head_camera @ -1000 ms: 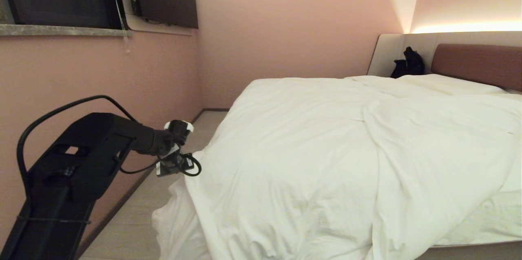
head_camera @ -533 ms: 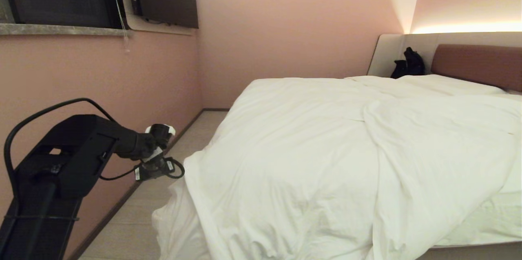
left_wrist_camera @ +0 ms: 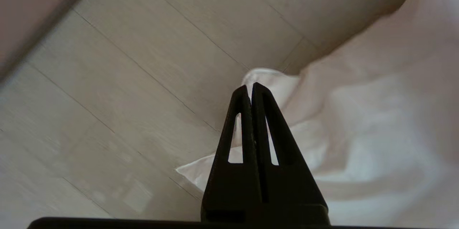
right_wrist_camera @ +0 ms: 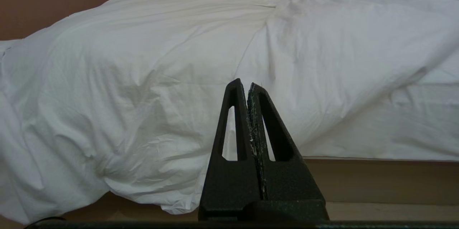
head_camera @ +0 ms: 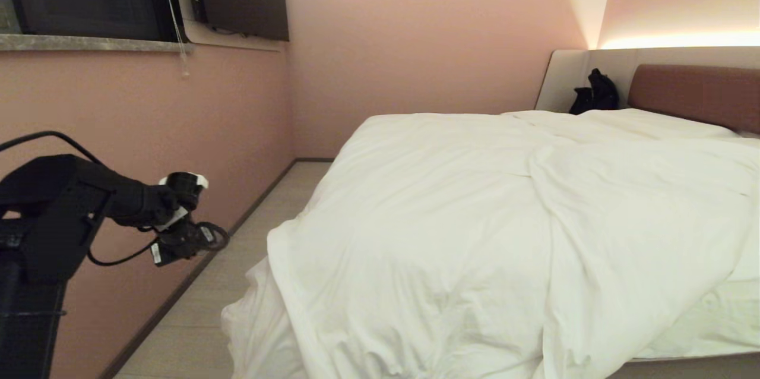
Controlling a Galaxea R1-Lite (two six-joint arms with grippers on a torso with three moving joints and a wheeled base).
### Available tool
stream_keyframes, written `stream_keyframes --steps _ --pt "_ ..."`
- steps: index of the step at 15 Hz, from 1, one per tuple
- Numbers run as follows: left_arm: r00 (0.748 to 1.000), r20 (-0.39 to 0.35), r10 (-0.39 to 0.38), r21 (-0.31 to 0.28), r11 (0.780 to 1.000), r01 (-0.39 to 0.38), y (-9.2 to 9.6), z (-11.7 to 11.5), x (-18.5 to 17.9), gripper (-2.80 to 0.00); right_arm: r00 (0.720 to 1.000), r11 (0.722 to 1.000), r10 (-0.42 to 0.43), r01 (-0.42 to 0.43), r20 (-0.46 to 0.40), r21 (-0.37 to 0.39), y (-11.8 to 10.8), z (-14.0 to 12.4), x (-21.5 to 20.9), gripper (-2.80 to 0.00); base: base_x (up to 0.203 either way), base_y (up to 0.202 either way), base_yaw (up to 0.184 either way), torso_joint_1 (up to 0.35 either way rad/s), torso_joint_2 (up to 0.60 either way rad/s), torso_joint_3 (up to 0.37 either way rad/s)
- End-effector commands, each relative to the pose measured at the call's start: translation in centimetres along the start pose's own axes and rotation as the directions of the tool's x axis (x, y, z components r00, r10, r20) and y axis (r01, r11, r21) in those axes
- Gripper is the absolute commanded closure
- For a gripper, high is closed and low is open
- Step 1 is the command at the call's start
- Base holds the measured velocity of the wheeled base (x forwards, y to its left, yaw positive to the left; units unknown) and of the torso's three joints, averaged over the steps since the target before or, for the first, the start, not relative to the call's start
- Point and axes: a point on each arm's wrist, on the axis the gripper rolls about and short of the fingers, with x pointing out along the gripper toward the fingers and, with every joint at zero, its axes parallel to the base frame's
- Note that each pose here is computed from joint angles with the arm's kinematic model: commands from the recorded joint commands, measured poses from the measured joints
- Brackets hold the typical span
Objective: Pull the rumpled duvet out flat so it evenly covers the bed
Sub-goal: Flatten the corners of the folded blanket
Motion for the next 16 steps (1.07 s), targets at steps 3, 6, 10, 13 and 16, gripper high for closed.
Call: stream_keyframes --steps 3,6,10,13,16 --pt "0.992 0.013 -0.124 -0.114 0.986 0.124 4.8 3.5 -3.0 0.00 1.000 1.000 0.000 0.000 -0.001 0.000 0.0 0.0 0.0 0.00 0.000 0.000 0.000 0.000 0.00 0.000" --pt "0.960 -0.001 -0.280 -0.183 0.944 0.275 10.5 5.8 -2.6 0.00 1.000 1.000 0.000 0.000 -0.001 0.000 0.0 0.0 0.0 0.00 0.000 0.000 0.000 0.000 0.00 0.000" --pt "0.891 -0.026 -0.454 -0.098 0.888 0.449 15.6 6.7 0.3 0.00 1.000 1.000 0.000 0.000 -0.001 0.000 0.0 0.0 0.0 0.00 0.000 0.000 0.000 0.000 0.00 0.000" --pt "0.887 -0.009 -0.463 0.046 0.885 0.462 16.3 7.3 2.8 0.00 1.000 1.000 0.000 0.000 -0.001 0.000 0.0 0.0 0.0 0.00 0.000 0.000 0.000 0.000 0.00 0.000" --pt "0.843 0.005 -0.538 0.086 0.840 0.536 15.8 8.2 2.4 0.00 1.000 1.000 0.000 0.000 -0.001 0.000 0.0 0.0 0.0 0.00 0.000 0.000 0.000 0.000 0.00 0.000"
